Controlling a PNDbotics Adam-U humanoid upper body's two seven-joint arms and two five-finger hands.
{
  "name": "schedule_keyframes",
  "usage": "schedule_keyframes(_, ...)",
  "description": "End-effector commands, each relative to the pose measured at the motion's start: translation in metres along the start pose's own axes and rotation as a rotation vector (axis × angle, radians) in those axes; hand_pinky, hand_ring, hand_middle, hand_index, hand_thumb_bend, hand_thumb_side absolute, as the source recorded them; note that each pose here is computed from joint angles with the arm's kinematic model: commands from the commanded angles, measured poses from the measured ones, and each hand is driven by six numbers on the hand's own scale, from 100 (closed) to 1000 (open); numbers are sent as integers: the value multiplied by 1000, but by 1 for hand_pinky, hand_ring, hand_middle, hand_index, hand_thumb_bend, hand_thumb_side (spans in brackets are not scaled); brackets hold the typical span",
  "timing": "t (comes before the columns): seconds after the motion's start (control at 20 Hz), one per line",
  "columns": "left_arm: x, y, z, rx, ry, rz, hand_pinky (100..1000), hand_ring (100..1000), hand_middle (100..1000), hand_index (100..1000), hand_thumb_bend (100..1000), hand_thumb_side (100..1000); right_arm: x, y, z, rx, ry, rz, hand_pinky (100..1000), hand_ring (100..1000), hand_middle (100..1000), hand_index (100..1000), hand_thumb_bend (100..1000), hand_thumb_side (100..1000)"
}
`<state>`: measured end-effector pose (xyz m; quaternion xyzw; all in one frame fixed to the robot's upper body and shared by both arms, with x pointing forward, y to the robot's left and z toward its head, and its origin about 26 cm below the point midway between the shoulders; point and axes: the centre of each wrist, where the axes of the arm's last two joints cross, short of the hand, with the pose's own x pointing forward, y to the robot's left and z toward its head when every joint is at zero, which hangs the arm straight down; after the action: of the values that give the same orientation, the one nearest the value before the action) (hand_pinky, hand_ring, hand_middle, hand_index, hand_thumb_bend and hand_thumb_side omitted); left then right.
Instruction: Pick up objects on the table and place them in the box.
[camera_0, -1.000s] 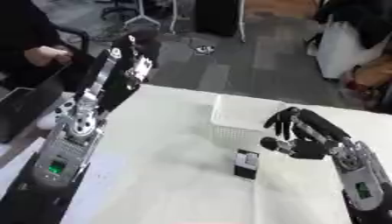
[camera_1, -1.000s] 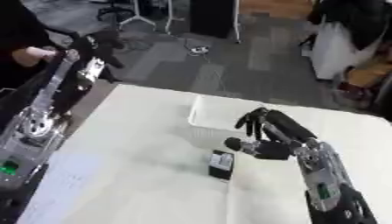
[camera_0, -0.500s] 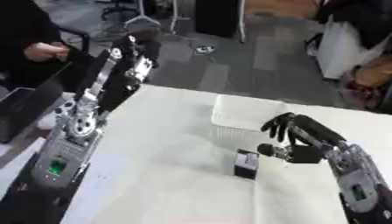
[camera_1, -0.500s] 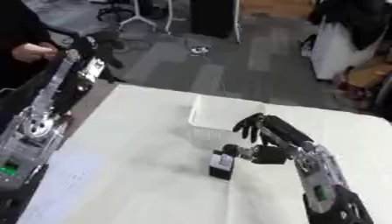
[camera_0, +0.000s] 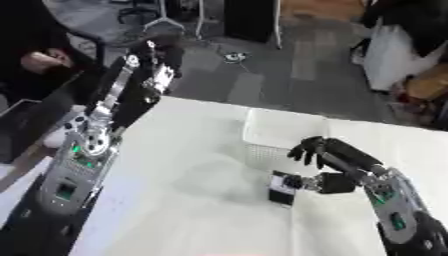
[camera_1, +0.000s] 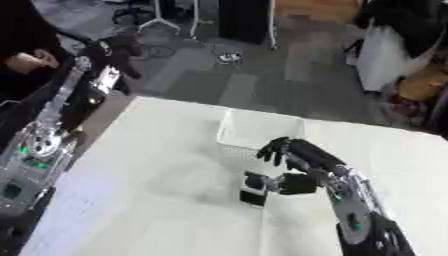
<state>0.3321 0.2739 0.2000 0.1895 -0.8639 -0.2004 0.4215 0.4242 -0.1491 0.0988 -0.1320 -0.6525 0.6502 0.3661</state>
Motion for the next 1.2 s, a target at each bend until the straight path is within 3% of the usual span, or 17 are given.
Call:
schedule_keyframes(0.05,7,7,-5,9,-32,-16,366,574,683,858,159,881,6,-13,-7,-14,-20,35,440,579,634,775,753,1000)
schedule_keyframes(0.45,7,7,-6,10,-33,-15,366,574,683,858,159,881,10,-9,-14,0,-27,68,476,594,639,773,845,1000)
schedule_keyframes(0.95,8,7,-6,10,-34,-14,366,574,682,857,159,881,7,-5,-18,43,-3,140,507,611,649,781,868,1000)
schedule_keyframes(1.2,8,7,-6,10,-34,-15,366,573,682,857,159,881,5,-2,-18,52,17,164,576,646,673,790,876,1000)
